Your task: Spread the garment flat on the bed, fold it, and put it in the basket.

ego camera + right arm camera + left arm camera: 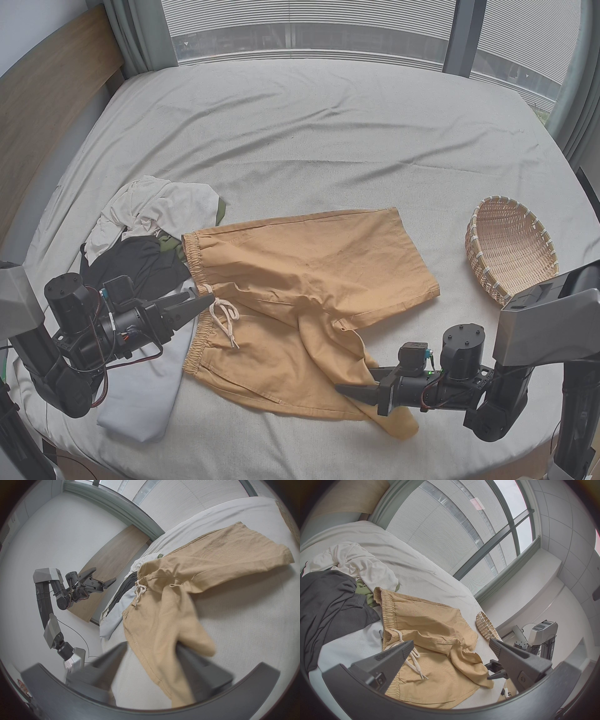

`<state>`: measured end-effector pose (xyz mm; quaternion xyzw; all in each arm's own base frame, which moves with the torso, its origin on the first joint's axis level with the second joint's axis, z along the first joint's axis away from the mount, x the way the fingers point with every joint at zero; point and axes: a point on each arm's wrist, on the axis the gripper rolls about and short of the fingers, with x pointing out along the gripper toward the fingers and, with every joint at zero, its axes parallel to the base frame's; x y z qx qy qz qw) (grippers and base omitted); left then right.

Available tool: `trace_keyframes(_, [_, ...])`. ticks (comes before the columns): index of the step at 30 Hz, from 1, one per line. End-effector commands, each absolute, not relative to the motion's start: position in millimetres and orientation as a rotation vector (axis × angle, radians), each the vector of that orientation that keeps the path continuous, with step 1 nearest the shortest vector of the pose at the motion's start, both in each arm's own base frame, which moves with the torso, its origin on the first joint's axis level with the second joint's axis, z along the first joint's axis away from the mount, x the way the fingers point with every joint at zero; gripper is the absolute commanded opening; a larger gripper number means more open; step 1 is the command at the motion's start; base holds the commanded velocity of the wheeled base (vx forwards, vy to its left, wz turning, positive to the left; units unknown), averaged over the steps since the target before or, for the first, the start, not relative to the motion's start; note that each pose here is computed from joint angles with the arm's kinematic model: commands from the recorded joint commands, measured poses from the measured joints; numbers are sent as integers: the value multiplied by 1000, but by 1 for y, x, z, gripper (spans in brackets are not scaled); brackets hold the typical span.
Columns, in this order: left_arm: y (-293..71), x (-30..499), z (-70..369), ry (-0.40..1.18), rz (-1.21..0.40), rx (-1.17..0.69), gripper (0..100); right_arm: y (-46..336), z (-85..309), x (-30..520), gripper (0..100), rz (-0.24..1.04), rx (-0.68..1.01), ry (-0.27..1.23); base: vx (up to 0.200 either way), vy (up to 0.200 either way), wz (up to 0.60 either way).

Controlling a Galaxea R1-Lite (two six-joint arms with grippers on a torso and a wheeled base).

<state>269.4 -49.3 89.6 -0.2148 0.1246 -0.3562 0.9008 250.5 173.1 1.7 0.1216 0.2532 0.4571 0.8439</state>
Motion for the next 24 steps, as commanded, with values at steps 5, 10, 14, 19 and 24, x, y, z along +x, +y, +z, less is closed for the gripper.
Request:
trace_keyframes(5, [-50,270,87,267,-735,-447,100,170,28,241,100,983,279,481,0,0,0])
trace_keyframes(10, [-49,270,87,267,-734,-447,100,172,42,230,100,1014,296,462,0,0,0])
trace_keyframes(14, [-49,270,87,267,-734,-447,100,180,45,221,100,1052,308,474,0,0,0])
trace_keyframes(19, [-49,270,87,265,-734,-447,100,187,40,216,100,1069,307,502,0,0,0])
trace_keyframes(24, [-49,270,88,260,-734,-446,100,190,33,214,100,1075,302,532,0,0,0])
